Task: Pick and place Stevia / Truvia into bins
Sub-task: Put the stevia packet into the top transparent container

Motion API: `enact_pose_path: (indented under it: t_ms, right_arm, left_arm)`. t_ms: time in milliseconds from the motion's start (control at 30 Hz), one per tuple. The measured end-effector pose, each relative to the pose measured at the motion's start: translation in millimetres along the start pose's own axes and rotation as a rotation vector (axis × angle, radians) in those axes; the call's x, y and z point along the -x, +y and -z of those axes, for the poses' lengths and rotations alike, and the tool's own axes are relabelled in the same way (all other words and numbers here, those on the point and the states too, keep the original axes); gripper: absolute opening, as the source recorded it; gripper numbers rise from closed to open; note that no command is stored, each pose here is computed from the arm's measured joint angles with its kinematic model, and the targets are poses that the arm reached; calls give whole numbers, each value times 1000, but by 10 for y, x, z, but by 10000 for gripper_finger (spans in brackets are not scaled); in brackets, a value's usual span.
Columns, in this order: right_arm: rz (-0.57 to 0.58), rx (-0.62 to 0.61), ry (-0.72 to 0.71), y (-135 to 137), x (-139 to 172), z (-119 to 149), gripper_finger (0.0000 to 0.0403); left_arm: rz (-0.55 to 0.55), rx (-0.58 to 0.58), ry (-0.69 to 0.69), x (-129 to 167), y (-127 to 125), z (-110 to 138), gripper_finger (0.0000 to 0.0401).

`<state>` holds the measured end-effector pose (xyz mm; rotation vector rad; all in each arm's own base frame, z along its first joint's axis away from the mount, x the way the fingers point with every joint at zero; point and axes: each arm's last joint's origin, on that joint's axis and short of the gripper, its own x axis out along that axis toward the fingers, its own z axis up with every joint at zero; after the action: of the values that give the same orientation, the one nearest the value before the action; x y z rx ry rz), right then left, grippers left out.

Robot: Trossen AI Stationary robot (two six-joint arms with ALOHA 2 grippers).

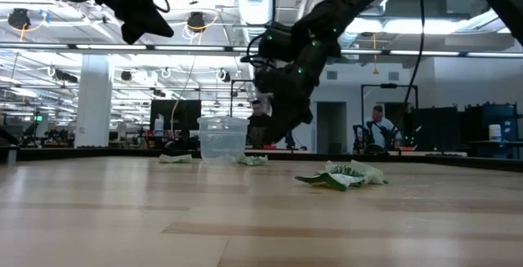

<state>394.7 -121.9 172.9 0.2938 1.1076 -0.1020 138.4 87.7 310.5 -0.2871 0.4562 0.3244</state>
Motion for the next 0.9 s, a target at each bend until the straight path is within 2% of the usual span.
enact_pose_path:
  t_ms: [133,267,900]
  right_arm:
    - [19,-39,-91,-23,-138,70,81]
    - [19,-84,-138,-74,-140,51,81]
    - [9,-127,-110,-16,-210,132,81]
  left_arm:
    - [-56,1,-3,0,16,-1,0]
    - [-99,1,-6,1,29,-2,0]
    - [-110,1,-7,2,32,-2,0]
